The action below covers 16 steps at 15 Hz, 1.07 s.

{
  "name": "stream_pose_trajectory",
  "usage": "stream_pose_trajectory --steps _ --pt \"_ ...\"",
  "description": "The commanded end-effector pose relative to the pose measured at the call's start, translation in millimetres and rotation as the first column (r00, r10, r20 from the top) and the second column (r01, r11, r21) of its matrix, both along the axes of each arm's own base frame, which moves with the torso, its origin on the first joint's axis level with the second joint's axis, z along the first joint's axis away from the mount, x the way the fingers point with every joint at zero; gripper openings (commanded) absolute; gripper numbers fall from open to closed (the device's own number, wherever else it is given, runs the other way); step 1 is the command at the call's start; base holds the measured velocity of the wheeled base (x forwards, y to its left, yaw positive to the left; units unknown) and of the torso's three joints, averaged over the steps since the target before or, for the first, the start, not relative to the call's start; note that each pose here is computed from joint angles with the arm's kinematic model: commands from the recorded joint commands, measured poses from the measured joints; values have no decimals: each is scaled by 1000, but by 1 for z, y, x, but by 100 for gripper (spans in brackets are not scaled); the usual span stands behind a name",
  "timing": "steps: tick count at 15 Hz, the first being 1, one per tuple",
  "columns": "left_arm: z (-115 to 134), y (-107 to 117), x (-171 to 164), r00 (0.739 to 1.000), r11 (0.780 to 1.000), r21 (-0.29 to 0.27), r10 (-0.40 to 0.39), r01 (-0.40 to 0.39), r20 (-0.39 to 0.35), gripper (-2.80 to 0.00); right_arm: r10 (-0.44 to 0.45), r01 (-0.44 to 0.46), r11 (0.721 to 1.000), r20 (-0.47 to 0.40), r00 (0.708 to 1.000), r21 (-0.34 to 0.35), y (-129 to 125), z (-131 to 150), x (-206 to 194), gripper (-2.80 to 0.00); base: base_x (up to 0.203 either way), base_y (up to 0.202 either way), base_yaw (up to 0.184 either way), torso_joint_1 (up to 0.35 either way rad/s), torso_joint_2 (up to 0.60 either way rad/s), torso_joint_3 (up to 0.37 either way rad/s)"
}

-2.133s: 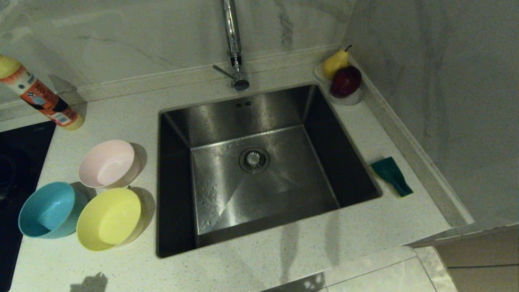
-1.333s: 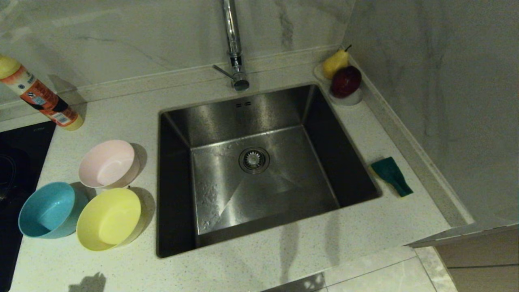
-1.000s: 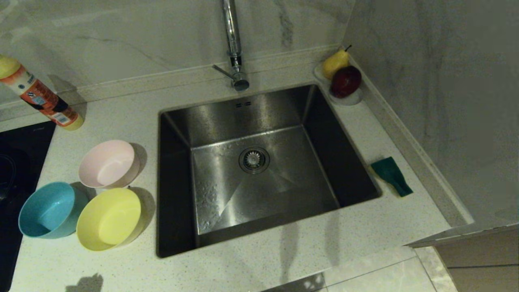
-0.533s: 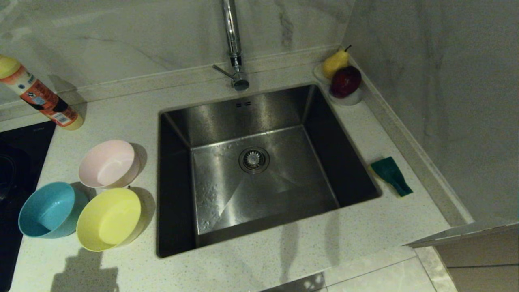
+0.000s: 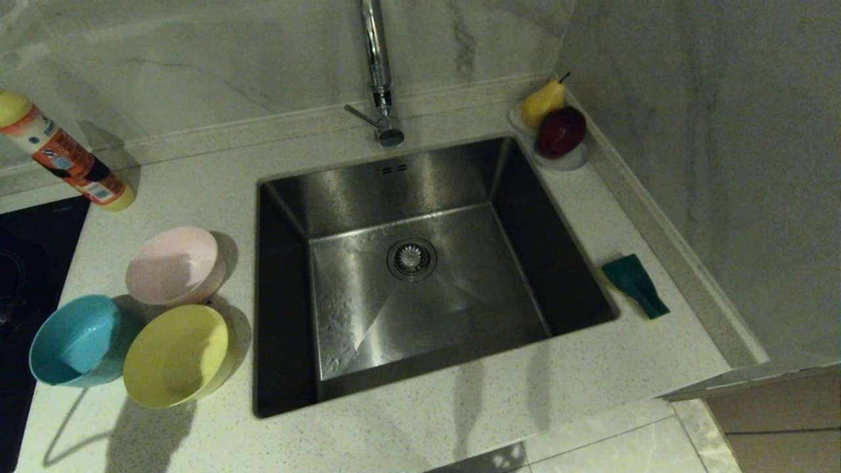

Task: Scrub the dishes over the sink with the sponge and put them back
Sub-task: Grab the dish soap

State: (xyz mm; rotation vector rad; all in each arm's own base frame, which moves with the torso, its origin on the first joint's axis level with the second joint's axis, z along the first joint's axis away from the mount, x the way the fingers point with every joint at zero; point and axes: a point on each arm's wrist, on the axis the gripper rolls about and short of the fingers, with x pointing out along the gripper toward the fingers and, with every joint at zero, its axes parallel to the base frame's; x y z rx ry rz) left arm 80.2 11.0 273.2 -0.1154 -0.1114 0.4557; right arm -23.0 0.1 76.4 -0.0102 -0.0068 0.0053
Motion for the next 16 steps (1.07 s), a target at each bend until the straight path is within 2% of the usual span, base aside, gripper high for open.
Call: stream_pose_trajectory --steps 1,4,6,11,12,14,16 --pt "-13 3 90 987 999 -20 45 -48 -152 -280 0 0 1000 -1 1000 -1 0 0 0 -280 0 0 0 0 0 0" --pt "-27 11 159 980 989 -58 127 -137 -151 -280 1 -1 1000 0 1000 -1 0 0 0 -280 0 0 0 0 0 0" --pt "-36 19 191 980 980 -87 168 -178 -110 -280 1 -1 1000 -1 1000 -1 0 0 0 -280 0 0 0 0 0 0" --pt "-32 56 230 960 952 -123 280 -279 -14 -280 1 -1 1000 0 1000 -1 0 0 0 -280 0 0 0 0 0 0" --pt "-30 63 235 957 948 -135 291 -288 2 0 1 -1 1000 -1 1000 -1 0 0 0 -280 0 0 0 0 0 0" --pt "-27 72 237 961 952 -144 275 -269 20 0 1 -1 1000 -1 1000 -1 0 0 0 -280 0 0 0 0 0 0" --pt "-23 79 242 957 946 -175 284 -271 53 0 1 -1 1000 1 1000 -1 0 0 0 -280 0 0 0 0 0 0"
